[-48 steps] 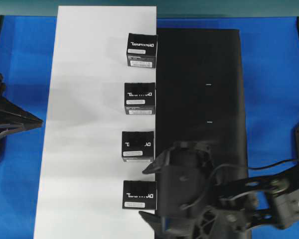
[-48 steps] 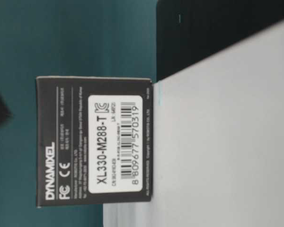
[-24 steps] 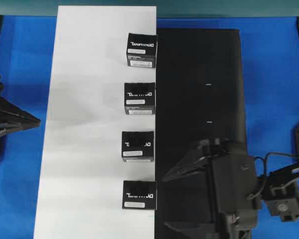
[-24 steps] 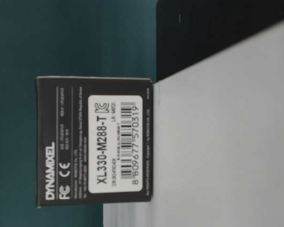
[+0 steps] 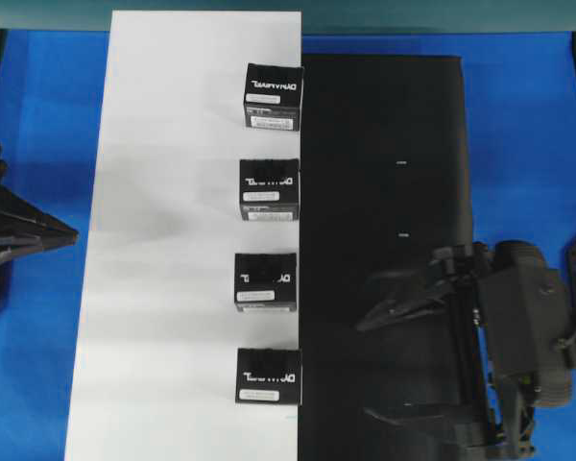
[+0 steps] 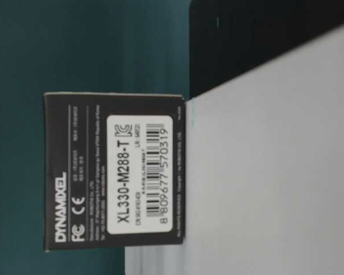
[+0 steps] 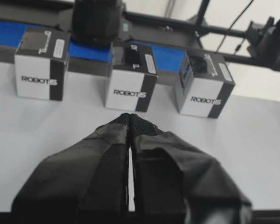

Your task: Place the box from the black base onto the white base.

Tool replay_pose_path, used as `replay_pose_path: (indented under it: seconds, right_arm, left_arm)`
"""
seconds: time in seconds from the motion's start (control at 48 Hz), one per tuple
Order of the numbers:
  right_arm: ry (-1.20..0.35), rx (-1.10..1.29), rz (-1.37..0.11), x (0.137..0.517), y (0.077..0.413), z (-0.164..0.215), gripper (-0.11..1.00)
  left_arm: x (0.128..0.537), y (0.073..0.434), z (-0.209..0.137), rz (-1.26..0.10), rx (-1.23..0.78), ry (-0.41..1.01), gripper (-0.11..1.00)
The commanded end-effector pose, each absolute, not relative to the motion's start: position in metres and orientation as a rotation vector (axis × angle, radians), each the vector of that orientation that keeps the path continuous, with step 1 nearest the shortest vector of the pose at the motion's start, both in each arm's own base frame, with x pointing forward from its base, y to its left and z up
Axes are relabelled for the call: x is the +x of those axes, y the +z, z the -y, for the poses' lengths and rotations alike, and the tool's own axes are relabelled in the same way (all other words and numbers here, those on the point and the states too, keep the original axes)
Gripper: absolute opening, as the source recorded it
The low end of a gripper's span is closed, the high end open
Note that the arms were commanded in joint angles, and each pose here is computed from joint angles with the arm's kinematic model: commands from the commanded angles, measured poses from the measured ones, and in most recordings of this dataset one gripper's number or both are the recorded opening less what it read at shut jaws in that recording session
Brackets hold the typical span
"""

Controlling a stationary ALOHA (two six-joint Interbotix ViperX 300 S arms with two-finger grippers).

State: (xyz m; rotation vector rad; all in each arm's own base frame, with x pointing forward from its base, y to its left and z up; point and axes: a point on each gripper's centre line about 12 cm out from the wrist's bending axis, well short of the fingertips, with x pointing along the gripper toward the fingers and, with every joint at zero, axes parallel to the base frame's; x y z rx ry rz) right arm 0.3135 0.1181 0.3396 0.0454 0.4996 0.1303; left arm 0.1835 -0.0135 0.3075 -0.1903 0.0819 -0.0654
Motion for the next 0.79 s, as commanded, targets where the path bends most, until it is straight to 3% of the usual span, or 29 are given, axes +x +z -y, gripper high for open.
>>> replay_pose_path:
  seconds: [0.0, 0.771]
  right_arm:
    - [0.148, 0.05, -0.467, 0.31, 0.345, -0.118, 0.99]
    - [0.166, 0.076, -0.413, 0.287, 0.352, -0.106, 0.99]
  left_arm:
    - [0.184, 0.31, 0.014, -0.075, -0.195, -0.068, 0.01]
    - [0.183, 0.311, 0.014, -0.069, -0.197, -0.068, 0.01]
